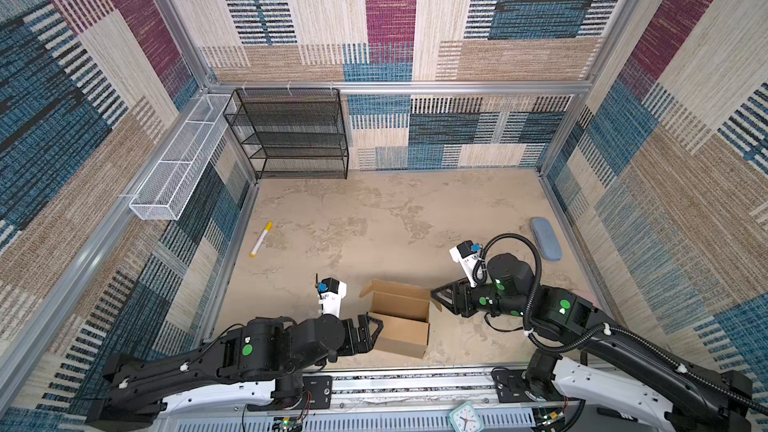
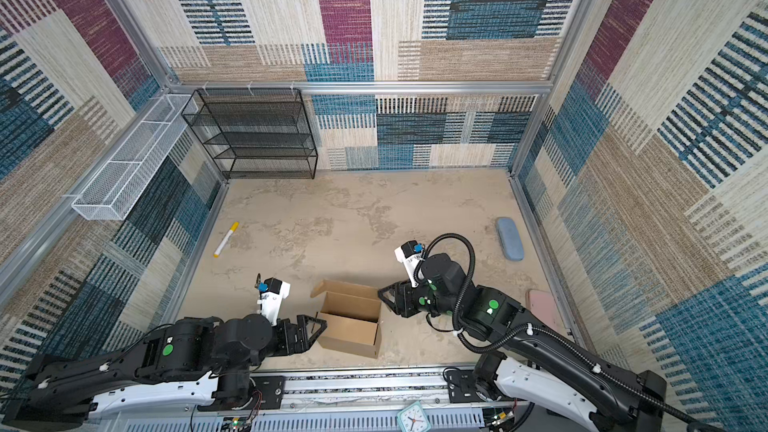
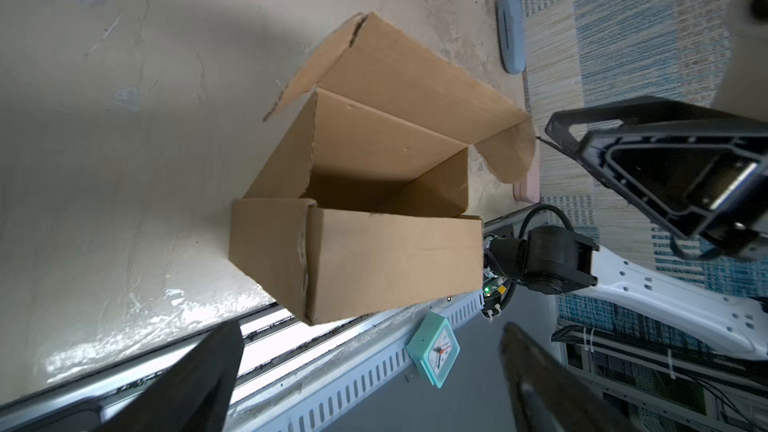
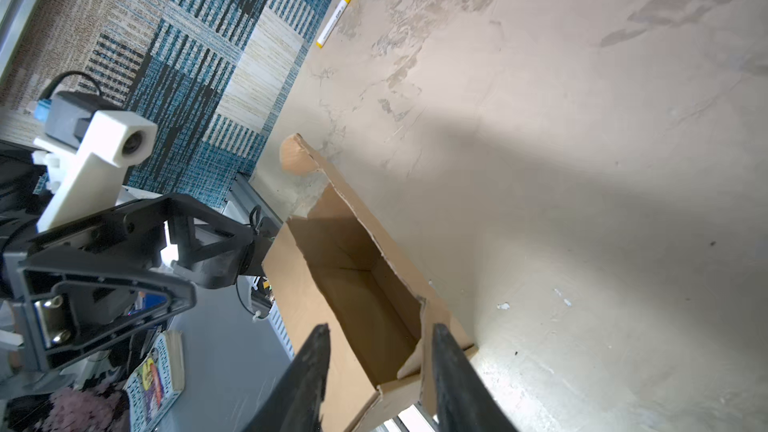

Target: Fold the paper box

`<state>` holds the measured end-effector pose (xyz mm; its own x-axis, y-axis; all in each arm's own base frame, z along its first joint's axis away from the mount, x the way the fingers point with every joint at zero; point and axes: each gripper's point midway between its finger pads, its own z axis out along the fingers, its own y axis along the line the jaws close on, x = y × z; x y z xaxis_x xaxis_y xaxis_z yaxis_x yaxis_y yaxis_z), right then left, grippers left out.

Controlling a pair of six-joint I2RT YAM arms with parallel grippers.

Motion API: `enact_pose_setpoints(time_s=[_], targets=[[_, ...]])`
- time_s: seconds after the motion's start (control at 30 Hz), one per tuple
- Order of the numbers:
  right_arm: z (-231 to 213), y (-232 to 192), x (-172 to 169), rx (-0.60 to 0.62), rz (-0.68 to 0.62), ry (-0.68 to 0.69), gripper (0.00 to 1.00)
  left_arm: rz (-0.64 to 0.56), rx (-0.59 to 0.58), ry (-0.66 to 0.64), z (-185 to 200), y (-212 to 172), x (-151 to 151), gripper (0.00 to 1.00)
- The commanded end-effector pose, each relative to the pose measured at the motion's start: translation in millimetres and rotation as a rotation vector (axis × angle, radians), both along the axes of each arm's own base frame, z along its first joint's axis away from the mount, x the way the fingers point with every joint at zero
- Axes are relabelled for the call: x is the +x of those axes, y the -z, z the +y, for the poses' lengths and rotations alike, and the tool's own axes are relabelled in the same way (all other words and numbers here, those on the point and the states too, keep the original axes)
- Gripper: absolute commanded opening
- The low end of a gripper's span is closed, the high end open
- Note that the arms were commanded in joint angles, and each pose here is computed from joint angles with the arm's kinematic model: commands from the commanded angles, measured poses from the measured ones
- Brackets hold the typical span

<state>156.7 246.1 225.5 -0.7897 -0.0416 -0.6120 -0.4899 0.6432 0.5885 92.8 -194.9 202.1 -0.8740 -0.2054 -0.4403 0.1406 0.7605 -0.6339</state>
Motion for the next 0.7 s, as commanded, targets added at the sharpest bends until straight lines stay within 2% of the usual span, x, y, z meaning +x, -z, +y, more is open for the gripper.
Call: enact_pose_setpoints(time_s=[0.0,0.1,0.27,0.37,0.47,0.57,0.67], targets=[[-7.8,-5.8,6.1,-0.029,-0.055,0.030,0.45,-0.062,-0.026,-0.084,-3.1,-2.0,8.8,0.99],[-9.0,-11.4,8.6,-0.028,-0.084,0.036,0.47,-0.107,-0.006,-0.040,-16.1,-0.3,0.0,0.99],[-6.1,-12.7,22.9,-0.049,-0.114,0.074,0.49,-0.337,0.019,0.084,-29.9,-31.5,-14.8,0.99],[-0.2,-19.9,32.8,-0.042,-0.125,0.085,0.49,-0.436,-0.035,0.232,-55.6,-38.3,-33.4,0.99],[-2.6,-21.1,52.0,-0.041,-0.126,0.108,0.50,-0.475,-0.104,0.416,-84.6,-24.0,-63.0,0.99],[-4.0,-27.3,64.5,0.023,-0.105,0.093,0.50,-0.495,-0.078,0.556,-95.5,-5.5,-87.9,0.99],[3.3,-24.8,72.9,0.045,-0.078,0.048,0.50,-0.501,-0.036,0.641,-99.7,11.0,-102.6,0.99]])
